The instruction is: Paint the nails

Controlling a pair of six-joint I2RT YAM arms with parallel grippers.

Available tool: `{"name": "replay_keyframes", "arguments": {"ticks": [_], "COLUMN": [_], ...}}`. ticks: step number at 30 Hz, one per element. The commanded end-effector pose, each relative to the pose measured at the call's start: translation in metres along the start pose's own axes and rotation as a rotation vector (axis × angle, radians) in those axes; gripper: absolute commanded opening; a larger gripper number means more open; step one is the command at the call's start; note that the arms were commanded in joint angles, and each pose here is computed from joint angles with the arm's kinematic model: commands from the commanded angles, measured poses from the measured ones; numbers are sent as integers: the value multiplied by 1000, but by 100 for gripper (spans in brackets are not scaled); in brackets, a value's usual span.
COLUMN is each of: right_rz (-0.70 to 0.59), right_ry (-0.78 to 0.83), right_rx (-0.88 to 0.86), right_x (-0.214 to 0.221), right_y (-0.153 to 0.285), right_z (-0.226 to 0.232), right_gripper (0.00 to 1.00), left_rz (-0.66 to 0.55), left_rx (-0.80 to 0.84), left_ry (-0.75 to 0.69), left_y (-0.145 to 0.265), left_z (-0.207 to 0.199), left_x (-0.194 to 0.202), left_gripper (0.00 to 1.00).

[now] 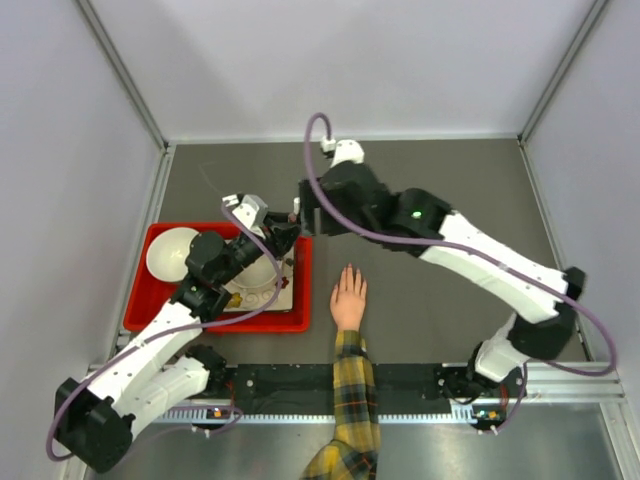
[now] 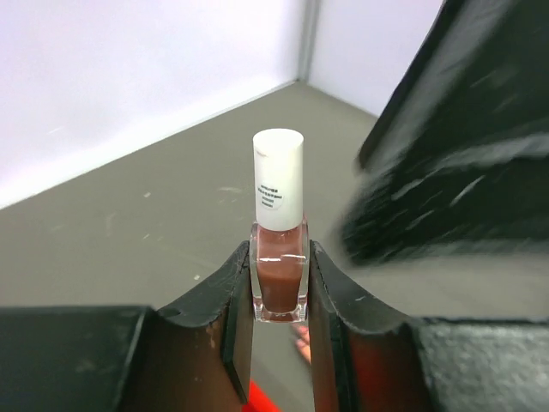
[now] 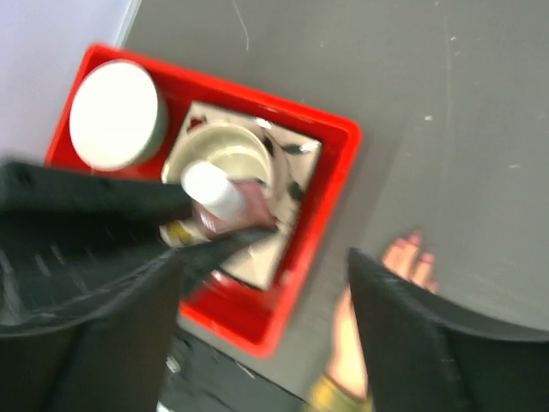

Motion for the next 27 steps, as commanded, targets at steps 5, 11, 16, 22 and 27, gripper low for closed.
{"name": "replay_keyframes", "arguments": {"ticks": [5,11,16,22,27], "right_rz": [-68,38,140,167,188], "right_ry": [296,477,565,595,600], "right_rx": [-342,-600,-586,-587,-575], "right_x": [-34,-35,-36,-31,-26], "right_y": [83,91,78,70,70], "right_z": [-43,-44,-44,-45,-50], "right_gripper": [75,58,63,59,46], "left_rz": [-102,-17,15,2,0], "left_rx": [365,719,732,738,742], "left_ry": [7,93,85,69,63], "left_y": [-8,-7,-8,-4,-3], "left_z": [-29,-52,-54,-57,-58], "left_x": [-42,-40,-37,-40,-41], "left_gripper": [0,0,0,0,0]}}
Point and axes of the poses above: each gripper's point midway between its finger pads, its own y axis back along the fingers, its own z axis along the line the jaws close on, x = y × z, the point moved 10 cm from there along y, back along the fingers, and after that the axes turned 1 degree about -y, right-handed, at the moved point
